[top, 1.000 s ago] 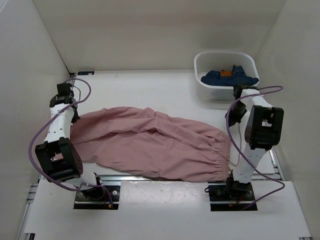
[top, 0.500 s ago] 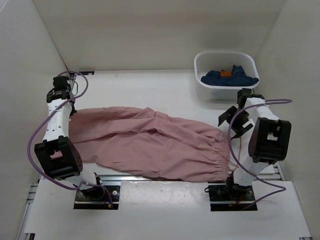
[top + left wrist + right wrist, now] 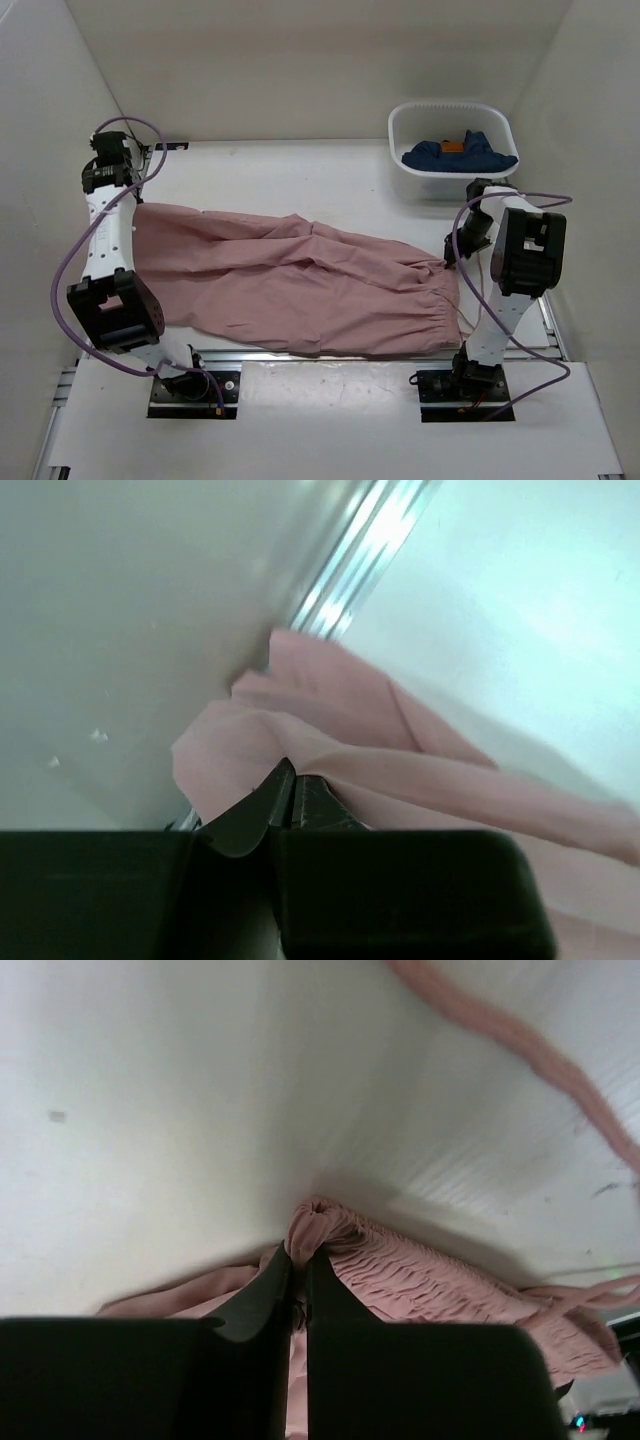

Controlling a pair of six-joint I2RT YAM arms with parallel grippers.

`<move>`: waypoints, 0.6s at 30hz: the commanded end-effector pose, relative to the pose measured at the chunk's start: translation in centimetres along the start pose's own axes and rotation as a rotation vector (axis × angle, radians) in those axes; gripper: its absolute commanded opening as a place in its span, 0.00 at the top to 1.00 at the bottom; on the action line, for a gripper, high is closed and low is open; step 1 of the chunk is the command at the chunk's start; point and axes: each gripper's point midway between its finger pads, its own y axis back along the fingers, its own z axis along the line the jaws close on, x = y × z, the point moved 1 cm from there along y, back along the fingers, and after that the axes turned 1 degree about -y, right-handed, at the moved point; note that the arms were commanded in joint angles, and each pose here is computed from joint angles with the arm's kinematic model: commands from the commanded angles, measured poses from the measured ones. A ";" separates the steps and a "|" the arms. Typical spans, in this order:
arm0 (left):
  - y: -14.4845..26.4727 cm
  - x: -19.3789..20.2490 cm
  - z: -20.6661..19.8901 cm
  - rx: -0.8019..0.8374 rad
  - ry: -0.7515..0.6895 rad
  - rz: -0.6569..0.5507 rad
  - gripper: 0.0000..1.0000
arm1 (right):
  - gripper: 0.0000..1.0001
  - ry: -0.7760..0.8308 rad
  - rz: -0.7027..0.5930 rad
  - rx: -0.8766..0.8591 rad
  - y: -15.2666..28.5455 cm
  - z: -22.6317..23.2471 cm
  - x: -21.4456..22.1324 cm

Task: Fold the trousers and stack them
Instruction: Fold the trousers

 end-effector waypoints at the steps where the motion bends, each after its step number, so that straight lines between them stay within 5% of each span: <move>1: 0.6 -4.7 1.8 -0.044 0.089 -0.138 0.86 | 1.00 0.038 -0.180 -0.023 2.0 0.8 -4.0; 9: 3.3 -12.8 4.8 -0.049 0.206 -0.329 0.86 | 1.00 0.142 -0.511 -0.006 11.5 -2.6 -7.3; 11: 3.6 -11.3 4.6 -0.037 0.194 -0.310 0.86 | 1.00 0.164 -0.507 0.004 11.5 -3.4 -6.7; 16: -0.9 1.6 4.2 -0.055 0.126 -0.047 0.86 | 1.00 0.178 -0.490 -0.009 10.9 -5.9 -4.2; 18: -1.3 4.2 6.8 -0.112 0.181 -0.023 0.86 | 1.00 0.150 -0.530 -0.047 12.3 -7.1 -4.0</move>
